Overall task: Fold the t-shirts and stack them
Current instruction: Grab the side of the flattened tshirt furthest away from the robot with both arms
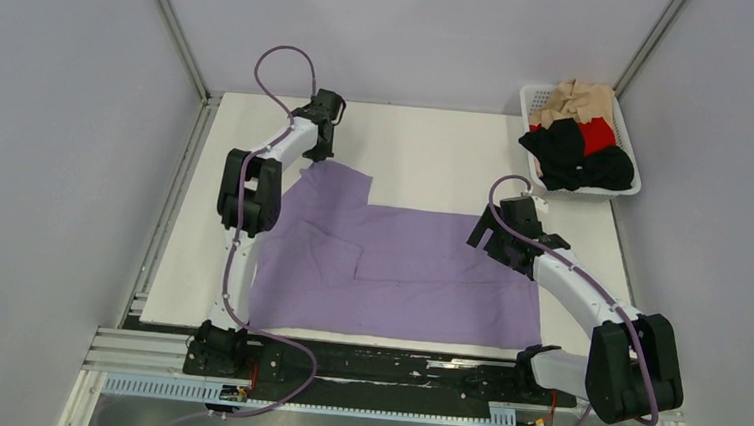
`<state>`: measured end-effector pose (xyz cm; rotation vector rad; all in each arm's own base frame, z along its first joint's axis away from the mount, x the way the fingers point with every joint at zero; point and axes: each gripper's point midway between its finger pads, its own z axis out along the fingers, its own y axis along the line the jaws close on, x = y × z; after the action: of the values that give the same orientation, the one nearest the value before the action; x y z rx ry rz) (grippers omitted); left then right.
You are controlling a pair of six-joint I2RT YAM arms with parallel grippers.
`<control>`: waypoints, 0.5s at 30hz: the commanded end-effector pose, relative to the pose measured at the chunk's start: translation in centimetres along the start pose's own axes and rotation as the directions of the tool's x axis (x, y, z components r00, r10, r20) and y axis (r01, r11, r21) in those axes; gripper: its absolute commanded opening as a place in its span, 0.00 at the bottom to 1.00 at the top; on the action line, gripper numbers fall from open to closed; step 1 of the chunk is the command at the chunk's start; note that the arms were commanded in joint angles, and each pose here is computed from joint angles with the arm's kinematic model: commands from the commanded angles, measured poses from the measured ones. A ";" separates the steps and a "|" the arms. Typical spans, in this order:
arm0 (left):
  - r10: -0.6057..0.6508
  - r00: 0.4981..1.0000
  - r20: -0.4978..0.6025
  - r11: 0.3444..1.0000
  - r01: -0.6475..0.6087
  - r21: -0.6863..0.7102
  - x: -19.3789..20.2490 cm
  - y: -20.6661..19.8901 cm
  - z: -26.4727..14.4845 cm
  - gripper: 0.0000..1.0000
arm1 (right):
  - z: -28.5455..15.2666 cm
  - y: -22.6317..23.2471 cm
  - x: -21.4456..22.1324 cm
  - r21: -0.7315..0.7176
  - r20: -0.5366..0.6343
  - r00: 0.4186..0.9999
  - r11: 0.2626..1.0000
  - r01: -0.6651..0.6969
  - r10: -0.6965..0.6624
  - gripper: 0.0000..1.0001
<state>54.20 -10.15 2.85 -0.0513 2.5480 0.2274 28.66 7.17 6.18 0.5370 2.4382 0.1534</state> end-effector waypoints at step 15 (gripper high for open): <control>-0.049 0.996 0.075 0.992 0.057 -0.117 -2.2 6.2 -2.4 0.00 | 5.0 -0.6 -9.1 0.245 0.099 0.993 0.966 -0.079 0.056 0.93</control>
<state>53.16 -5.44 2.94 -0.1370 2.5534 0.3439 35.19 5.09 6.63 0.6431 2.4047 -0.0146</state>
